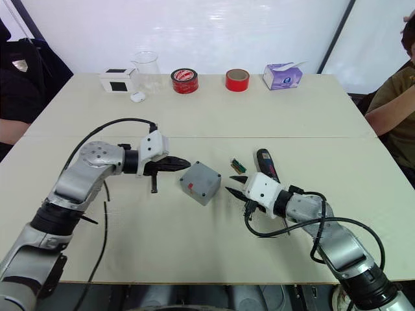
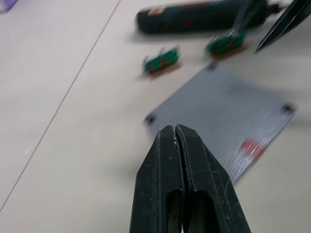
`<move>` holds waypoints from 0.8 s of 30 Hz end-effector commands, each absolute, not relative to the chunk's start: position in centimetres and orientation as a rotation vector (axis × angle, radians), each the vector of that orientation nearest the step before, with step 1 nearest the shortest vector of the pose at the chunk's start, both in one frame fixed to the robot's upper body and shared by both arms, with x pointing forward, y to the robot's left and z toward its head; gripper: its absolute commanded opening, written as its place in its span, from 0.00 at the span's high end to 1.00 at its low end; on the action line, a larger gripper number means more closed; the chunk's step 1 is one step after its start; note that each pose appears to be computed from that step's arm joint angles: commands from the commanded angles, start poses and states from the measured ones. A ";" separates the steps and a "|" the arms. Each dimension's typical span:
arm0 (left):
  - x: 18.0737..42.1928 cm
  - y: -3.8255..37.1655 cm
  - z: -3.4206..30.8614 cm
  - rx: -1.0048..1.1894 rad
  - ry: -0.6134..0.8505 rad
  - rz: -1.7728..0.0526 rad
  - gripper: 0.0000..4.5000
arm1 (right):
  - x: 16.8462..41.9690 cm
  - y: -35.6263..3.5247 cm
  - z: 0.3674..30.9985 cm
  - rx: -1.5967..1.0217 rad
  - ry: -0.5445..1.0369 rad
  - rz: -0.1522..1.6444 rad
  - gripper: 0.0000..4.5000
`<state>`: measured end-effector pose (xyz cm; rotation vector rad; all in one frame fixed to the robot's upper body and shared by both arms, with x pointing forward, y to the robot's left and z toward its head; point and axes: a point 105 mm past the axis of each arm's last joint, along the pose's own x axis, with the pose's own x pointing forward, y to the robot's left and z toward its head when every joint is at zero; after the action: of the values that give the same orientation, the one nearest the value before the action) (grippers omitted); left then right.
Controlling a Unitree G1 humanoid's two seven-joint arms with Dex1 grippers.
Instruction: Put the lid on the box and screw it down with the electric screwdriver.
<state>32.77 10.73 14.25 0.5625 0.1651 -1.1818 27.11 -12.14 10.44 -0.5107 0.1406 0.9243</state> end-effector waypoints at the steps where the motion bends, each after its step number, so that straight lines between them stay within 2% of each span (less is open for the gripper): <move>1: 33.4 11.7 13.6 0.560 0.178 -1.129 1.00 | 27.3 -11.0 10.9 -0.507 0.160 0.929 0.99; 10: 33.9 11.0 10.1 0.622 0.243 -1.151 1.00 | 28.0 -9.6 9.8 -0.548 0.224 0.959 0.99; 24: 29.9 10.6 9.2 0.583 0.316 -1.385 1.00 | 27.8 -7.1 9.4 -0.565 0.272 1.101 0.99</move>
<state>30.99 11.40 8.76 0.5976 0.3406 -1.3176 28.09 -8.26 8.39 -0.5621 0.3206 1.0568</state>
